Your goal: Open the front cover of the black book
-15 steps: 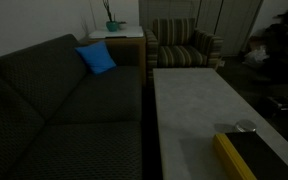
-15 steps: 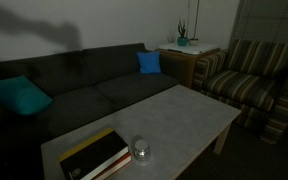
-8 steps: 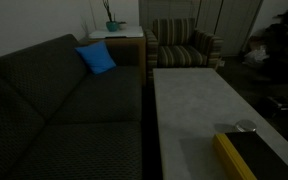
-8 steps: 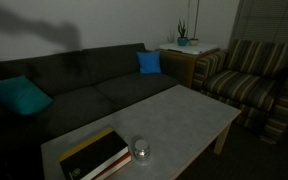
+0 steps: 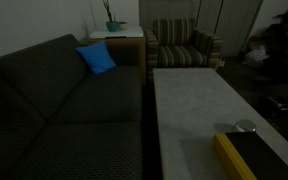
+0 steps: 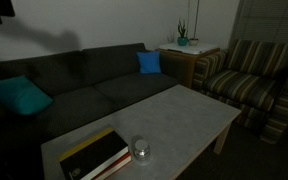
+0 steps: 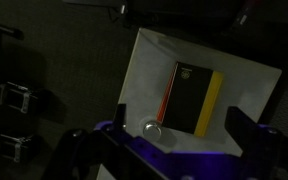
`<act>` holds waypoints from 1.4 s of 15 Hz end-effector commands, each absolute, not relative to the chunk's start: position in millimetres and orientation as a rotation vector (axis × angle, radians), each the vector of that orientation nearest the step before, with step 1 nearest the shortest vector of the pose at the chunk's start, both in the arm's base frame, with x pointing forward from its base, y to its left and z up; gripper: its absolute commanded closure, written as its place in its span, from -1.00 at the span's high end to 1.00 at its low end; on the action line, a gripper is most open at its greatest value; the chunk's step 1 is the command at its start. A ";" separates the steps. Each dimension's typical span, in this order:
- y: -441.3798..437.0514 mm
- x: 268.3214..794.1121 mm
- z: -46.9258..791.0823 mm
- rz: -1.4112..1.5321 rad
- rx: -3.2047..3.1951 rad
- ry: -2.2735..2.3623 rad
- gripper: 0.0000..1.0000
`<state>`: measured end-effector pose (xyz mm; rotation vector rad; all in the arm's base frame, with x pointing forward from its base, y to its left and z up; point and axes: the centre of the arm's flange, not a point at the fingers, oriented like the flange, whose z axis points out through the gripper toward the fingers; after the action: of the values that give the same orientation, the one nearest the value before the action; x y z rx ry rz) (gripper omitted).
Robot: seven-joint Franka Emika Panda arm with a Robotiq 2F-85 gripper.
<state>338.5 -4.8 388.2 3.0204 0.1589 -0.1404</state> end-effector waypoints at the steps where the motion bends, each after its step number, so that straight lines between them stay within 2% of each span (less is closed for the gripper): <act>1: -13.2 344.0 335.0 -0.104 3.032 0.117 1.00; 2: -14.8 345.1 322.0 -0.107 3.043 0.108 1.00; 3: -7.1 339.0 355.5 -0.100 3.034 0.137 1.00; 12: -4.2 342.8 354.0 -0.070 3.007 0.151 1.00; 21: -32.3 383.5 267.1 -0.013 3.080 0.119 1.00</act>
<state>366.9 -15.0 314.7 3.0416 0.1300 -0.0025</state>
